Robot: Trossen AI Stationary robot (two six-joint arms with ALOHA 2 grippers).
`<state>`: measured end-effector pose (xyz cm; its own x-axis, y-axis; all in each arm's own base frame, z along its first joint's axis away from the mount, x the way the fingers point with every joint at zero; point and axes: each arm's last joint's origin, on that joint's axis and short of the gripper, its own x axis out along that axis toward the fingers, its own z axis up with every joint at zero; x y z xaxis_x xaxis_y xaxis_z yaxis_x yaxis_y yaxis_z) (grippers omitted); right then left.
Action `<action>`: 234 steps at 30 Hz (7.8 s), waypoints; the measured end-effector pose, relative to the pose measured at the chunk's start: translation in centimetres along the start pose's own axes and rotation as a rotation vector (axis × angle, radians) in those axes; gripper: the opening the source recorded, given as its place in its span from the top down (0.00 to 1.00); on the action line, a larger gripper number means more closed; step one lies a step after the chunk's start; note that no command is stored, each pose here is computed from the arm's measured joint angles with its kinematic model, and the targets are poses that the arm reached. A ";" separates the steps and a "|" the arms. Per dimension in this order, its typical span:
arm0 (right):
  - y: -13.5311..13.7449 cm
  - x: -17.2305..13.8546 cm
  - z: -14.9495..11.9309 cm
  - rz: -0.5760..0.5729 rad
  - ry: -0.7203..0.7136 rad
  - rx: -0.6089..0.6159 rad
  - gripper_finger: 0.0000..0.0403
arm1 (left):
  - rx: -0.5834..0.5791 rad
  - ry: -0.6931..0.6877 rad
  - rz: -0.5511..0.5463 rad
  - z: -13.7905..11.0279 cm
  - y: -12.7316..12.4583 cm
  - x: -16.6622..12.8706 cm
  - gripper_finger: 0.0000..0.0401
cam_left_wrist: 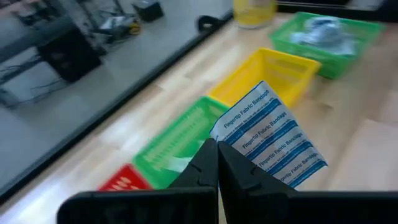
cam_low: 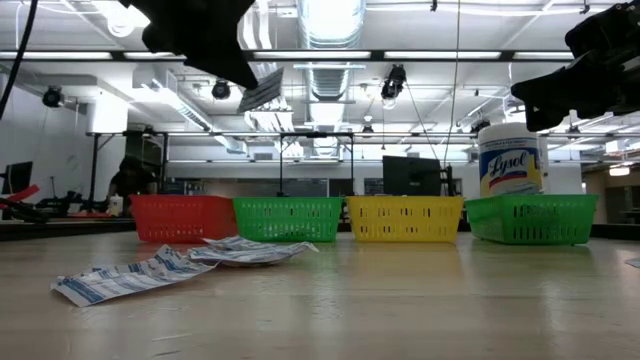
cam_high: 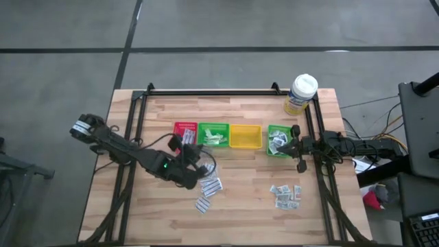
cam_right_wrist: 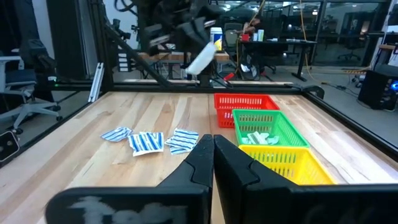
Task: Pick & Place First Aid Supplies
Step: Put the blue bandage into the red bin
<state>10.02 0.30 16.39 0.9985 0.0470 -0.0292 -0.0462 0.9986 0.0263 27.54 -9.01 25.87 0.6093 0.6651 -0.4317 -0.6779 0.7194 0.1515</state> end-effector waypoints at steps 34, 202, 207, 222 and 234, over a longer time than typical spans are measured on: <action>0.0 0.2 -0.3 -0.001 0.037 -0.001 0.98 | 0.094 0.628 0.279 1.3 12.6 8.2 1.00; 0.0 0.3 -0.3 -0.001 0.043 0.002 0.98 | -0.360 1.059 -0.160 -9.4 -7.9 2.2 0.58; 0.0 0.3 -0.3 -0.001 0.043 0.002 0.98 | -0.287 1.086 -0.030 -9.3 -6.8 1.9 0.60; 0.0 0.3 -0.3 -0.001 0.043 0.002 0.98 | -0.218 1.103 0.040 -9.6 -6.0 1.8 0.65; 0.0 0.3 -0.3 -0.001 0.043 -0.001 0.98 | -0.218 1.096 0.006 -10.0 -6.0 1.9 0.75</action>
<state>10.27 0.31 16.04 0.9963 0.0473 -0.0723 -0.0455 0.9986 0.0255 28.67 -14.03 15.23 -0.0130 0.0552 -0.9984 -0.8026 0.5949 0.0433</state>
